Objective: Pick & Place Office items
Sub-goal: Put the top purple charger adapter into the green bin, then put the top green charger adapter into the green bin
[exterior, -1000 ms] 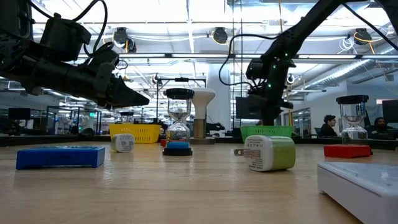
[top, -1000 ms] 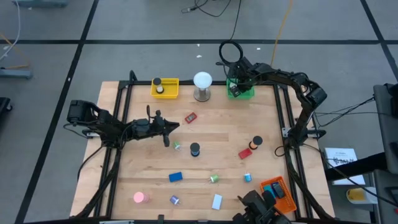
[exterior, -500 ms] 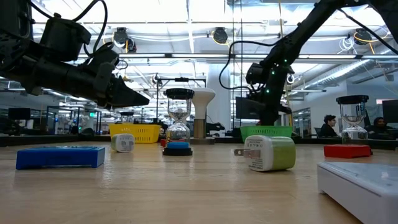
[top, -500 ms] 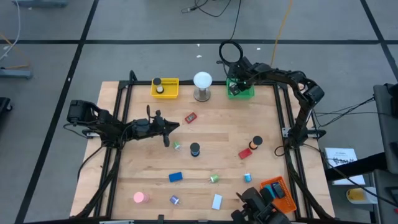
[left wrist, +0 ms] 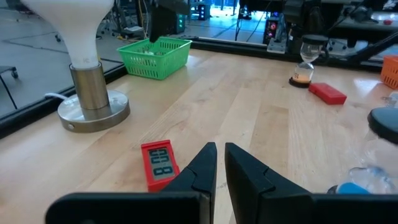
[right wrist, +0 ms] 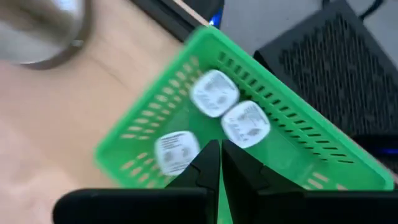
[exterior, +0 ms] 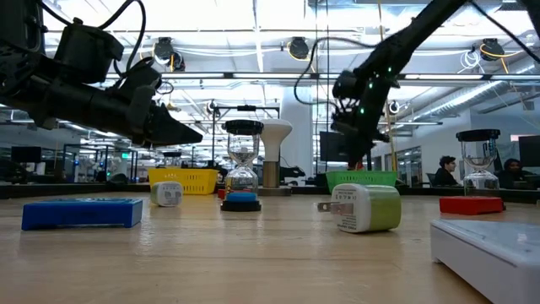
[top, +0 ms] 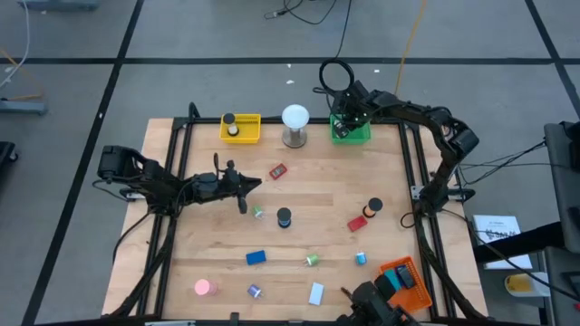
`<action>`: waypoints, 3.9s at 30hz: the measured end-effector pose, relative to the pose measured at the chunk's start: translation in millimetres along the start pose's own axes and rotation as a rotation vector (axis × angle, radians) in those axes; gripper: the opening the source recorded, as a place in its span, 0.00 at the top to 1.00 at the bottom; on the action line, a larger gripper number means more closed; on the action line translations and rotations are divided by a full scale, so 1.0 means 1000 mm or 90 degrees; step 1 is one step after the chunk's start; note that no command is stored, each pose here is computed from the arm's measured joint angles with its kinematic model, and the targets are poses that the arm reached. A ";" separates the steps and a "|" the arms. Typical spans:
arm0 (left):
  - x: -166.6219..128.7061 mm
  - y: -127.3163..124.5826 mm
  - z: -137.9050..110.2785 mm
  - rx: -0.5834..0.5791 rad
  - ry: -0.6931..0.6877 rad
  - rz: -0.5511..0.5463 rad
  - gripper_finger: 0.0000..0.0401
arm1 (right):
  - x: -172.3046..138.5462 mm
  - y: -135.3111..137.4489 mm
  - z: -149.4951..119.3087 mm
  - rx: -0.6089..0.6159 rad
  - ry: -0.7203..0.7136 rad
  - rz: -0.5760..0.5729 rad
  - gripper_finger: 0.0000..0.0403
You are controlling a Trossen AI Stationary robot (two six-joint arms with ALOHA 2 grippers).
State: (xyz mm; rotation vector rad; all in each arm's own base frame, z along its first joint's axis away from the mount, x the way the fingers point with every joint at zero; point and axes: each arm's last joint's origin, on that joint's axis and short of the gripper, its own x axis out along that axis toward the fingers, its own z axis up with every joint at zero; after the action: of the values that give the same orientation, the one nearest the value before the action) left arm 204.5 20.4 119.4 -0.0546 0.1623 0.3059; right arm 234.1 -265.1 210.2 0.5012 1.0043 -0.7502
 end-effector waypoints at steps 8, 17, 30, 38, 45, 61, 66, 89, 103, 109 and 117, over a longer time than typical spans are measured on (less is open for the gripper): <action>0.000 0.000 0.000 0.123 0.002 0.000 0.91 | -0.033 0.043 -0.025 -0.099 -0.096 0.049 1.00; 0.000 0.000 0.000 0.078 -0.001 0.000 0.91 | -0.039 0.066 -0.070 -0.085 -0.280 0.163 1.00; 0.012 -0.005 0.014 0.020 -0.033 -0.023 0.91 | -0.043 0.086 -0.080 -0.143 -0.369 0.208 1.00; -0.007 -0.003 0.025 0.030 0.050 -0.066 0.97 | -0.043 0.086 -0.080 -0.156 -0.370 0.204 1.00; -0.033 0.000 0.038 -0.019 0.198 -0.109 0.92 | -0.043 0.086 -0.080 -0.176 -0.376 0.199 1.00; -0.003 -0.026 0.043 0.162 0.445 -0.216 0.35 | -0.044 0.086 -0.079 -0.179 -0.384 0.199 1.00; 0.017 -0.037 0.040 0.248 0.458 -0.243 0.26 | -0.044 0.086 -0.079 -0.184 -0.382 0.197 1.00; 0.030 -0.047 0.022 0.294 0.509 -0.291 0.62 | -0.044 0.086 -0.079 -0.200 -0.384 0.193 1.00; 0.029 -0.047 0.021 0.169 0.536 -0.253 0.68 | -0.044 0.086 -0.079 -0.200 -0.384 0.193 1.00; 0.017 -0.039 0.014 0.110 0.469 -0.235 0.68 | -0.043 0.086 -0.080 -0.201 -0.377 0.192 1.00; 0.010 -0.010 0.016 -0.013 0.147 -0.177 0.68 | -0.044 0.086 -0.079 -0.185 -0.381 0.208 1.00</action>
State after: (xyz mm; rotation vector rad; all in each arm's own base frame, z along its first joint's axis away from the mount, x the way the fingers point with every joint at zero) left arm 219.7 15.1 133.8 -0.1322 0.3762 0.0229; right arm 240.9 -140.6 216.2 0.1592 0.4418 -0.4082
